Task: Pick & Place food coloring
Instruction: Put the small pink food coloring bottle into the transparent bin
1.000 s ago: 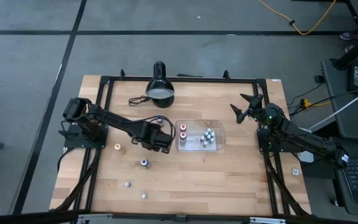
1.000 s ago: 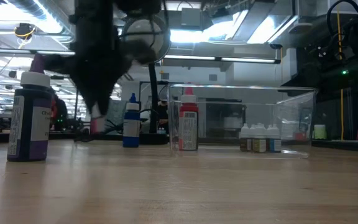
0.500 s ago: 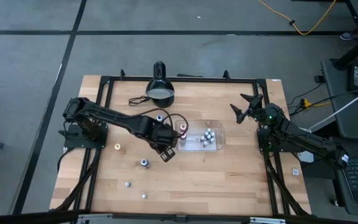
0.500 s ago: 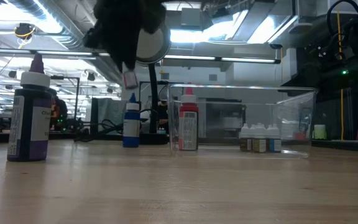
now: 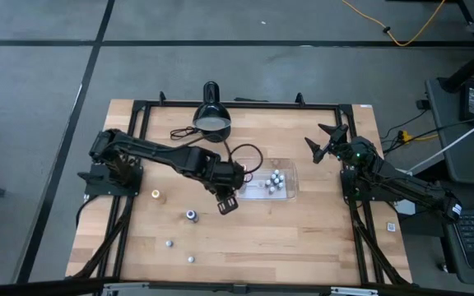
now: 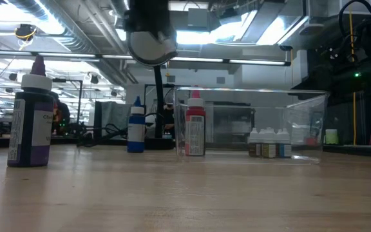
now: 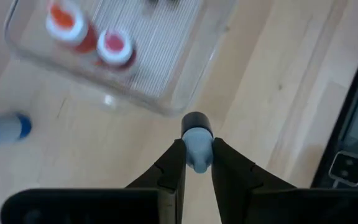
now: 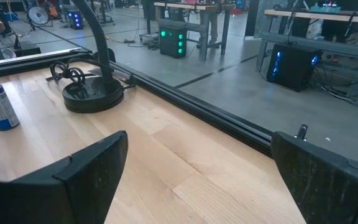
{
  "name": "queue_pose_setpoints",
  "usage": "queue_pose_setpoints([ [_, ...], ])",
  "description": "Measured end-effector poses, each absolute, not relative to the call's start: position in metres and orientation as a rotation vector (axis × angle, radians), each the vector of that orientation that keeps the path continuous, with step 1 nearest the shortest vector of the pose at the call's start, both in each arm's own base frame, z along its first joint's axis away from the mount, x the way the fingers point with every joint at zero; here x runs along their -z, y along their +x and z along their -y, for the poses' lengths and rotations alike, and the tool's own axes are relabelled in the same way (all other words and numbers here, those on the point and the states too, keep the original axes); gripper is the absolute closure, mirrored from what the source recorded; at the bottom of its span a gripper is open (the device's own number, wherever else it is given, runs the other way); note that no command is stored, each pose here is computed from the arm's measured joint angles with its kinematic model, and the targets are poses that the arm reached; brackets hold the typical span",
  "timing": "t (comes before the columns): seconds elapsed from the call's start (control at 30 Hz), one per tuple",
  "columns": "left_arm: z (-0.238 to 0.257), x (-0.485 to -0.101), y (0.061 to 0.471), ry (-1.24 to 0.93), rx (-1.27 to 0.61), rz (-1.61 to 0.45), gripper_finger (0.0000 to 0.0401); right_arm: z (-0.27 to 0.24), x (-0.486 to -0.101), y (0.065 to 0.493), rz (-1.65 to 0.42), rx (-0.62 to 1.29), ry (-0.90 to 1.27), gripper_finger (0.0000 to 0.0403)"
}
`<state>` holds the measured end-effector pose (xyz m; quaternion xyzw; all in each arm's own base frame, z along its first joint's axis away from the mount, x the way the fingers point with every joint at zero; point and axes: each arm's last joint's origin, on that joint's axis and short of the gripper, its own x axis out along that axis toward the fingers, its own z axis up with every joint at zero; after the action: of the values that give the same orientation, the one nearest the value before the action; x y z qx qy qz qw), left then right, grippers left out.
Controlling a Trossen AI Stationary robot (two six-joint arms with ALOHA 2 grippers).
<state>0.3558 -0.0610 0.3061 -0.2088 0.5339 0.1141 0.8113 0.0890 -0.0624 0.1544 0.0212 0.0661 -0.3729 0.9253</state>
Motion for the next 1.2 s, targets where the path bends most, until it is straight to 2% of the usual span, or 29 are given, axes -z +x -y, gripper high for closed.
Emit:
queue_pose_setpoints([
  [0.5, 0.042, -0.301, 0.432, -0.312, -0.242, -1.112, 0.0347, 0.062, -0.154, 0.089, -0.136, 0.765, 0.042, 0.0008],
  [0.87, 0.029, -0.257, 0.481, -0.215, -0.180, -1.167, 0.0352, 0.062, -0.154, 0.089, -0.136, 0.764, 0.042, 0.0008],
  [1.2, 0.030, -0.212, 0.497, -0.162, -0.149, -1.249, 0.0352, 0.062, -0.154, 0.089, -0.136, 0.765, 0.042, 0.0008],
])
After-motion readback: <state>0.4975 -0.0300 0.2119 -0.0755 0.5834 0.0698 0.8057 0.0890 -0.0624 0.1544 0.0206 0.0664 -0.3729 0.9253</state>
